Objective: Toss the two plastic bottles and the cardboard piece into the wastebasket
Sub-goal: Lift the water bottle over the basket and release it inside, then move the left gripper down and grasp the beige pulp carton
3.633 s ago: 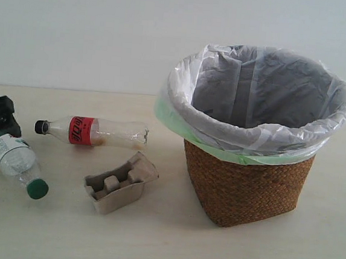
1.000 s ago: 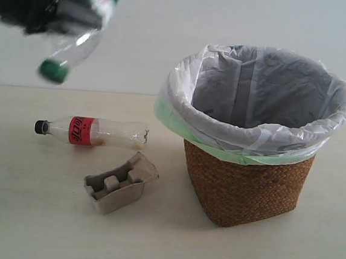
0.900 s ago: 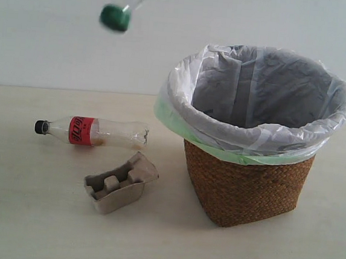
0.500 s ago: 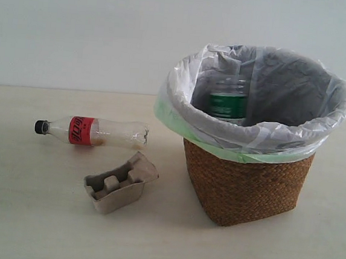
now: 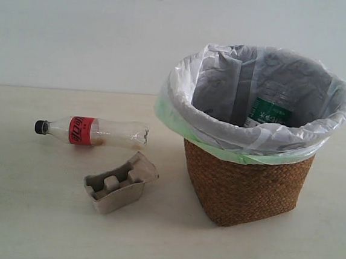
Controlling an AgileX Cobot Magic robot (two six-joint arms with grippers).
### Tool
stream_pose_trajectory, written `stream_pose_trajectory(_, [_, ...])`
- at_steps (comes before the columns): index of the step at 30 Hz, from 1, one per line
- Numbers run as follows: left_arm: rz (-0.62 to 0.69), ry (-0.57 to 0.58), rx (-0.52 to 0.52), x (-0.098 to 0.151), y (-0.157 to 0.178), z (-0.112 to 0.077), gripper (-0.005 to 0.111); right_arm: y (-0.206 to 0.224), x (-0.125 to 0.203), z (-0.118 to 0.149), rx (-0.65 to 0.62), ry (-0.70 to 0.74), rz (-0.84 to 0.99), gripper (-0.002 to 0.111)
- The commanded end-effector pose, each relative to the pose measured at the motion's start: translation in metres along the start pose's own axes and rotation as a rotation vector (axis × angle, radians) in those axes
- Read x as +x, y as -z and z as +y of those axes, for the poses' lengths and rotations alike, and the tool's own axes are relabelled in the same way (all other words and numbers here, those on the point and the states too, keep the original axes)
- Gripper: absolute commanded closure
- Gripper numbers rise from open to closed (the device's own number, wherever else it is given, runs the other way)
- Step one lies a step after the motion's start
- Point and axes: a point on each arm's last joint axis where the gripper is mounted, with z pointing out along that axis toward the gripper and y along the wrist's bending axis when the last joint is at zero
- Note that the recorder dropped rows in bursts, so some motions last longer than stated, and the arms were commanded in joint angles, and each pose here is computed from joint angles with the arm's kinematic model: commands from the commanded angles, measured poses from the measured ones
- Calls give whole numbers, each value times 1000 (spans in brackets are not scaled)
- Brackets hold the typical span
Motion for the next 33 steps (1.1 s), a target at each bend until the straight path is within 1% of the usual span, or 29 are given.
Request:
stream_pose_trajectory(1, [188, -2, -68, 11, 19, 14, 55, 1, -1, 0, 1, 13, -16, 106])
stream_pose_trajectory(4, [343, 47, -81, 27, 28, 34, 55, 1, -1, 0, 1, 13, -16, 106])
stream_pose_trajectory(7, [483, 74, -75, 42, 37, 49, 55, 1, -1, 0, 1, 13, -16, 106])
stream_pose_trajectory(9, [583, 50, -40, 55, 39, 50, 55, 1, -1, 0, 1, 13, -16, 106])
stream_pose_trajectory(11, [679, -14, 35, 71, 39, 47, 53, 1, -1, 0, 1, 13, -16, 106])
stream_pose_trajectory(13, [727, -54, 109, 86, 34, 40, 47, 1, -1, 0, 1, 13, -16, 106])
stream_pose_trajectory(14, [737, -71, 129, 92, 31, 38, 44, 1, -1, 0, 1, 13, -16, 106])
stream_pose_trajectory(15, [738, -109, 150, 106, 23, 33, 36, 1, -1, 0, 1, 13, -16, 106])
stream_pose_trajectory(16, [733, -126, 150, 112, 19, 32, 32, 1, -1, 0, 1, 13, -16, 106])
stream_pose_trajectory(17, [713, -158, 146, 126, 8, 29, 29, 1, -1, 0, 1, 13, -16, 106])
stream_pose_trajectory(20, [692, -231, 157, 149, -12, 21, 29, 1, -1, 0, 1, 13, -16, 106])
stream_pose_trajectory(23, [737, -247, 186, 174, -37, 12, 29, 1, -1, 0, 1, 13, -16, 106])
stream_pose_trajectory(26, [757, -240, 171, 195, -61, 16, 29, 1, -1, 0, 1, 13, -16, 106])
stream_pose_trajectory(28, [763, -239, 162, 205, -71, 18, 29, 1, -1, 0, 1, 13, -16, 106])
stream_pose_trajectory(31, [771, -239, 159, 214, -80, 20, 29, 1, -1, 0, 1, 13, -16, 106])
stream_pose_trajectory(33, [782, -271, 162, 218, -82, 21, 29, 1, -1, 0, 1, 13, -16, 106])
